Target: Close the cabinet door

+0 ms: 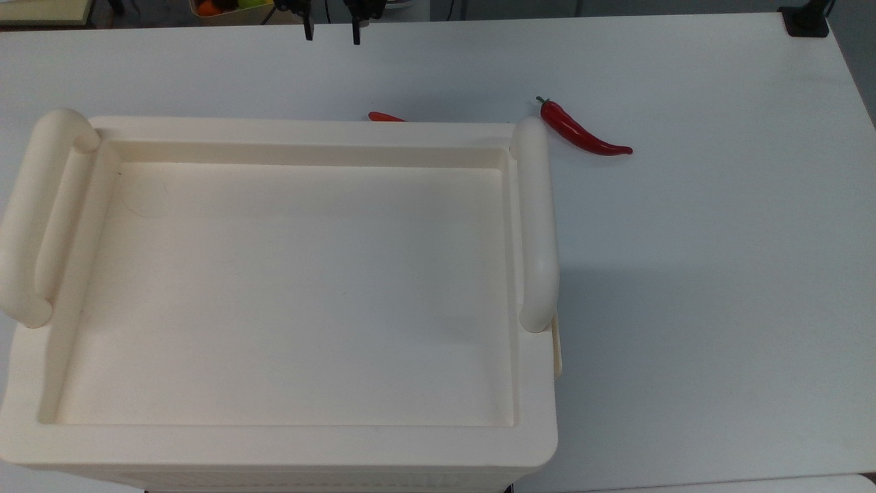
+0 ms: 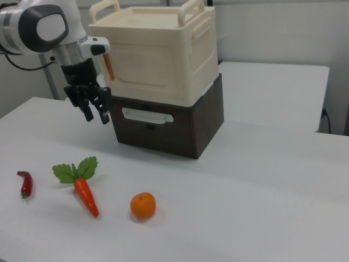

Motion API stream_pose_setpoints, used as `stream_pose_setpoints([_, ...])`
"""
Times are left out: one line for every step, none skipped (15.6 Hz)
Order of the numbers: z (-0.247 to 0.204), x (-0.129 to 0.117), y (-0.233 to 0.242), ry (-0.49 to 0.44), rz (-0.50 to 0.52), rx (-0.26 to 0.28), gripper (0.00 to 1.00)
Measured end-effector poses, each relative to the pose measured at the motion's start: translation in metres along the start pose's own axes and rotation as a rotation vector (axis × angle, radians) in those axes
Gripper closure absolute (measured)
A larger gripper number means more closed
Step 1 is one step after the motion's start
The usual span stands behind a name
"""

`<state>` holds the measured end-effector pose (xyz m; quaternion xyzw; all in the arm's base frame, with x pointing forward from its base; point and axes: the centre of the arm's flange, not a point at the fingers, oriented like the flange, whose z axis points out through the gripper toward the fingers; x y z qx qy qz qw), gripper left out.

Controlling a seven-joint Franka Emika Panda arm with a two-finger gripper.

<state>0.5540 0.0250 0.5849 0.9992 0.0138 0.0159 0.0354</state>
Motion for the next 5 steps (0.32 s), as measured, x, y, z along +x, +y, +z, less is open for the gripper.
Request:
stream_pose_setpoints([0.0004,-0.0004,0.0001,-0.004,0.000,0.000,0.30])
stream_pose_setpoints([0.0007,-0.0009,0.0001,-0.008,0.000,-0.001,0.19])
stream_pose_setpoints([0.0009,-0.0012,0.0001,-0.011,0.000,-0.001,0.09])
stream_pose_setpoints([0.0013,-0.0016,0.0001,-0.015,0.000,-0.001,0.00])
stream_pose_setpoints([0.0018,-0.0024,0.0002,-0.022,0.000,-0.001,0.00])
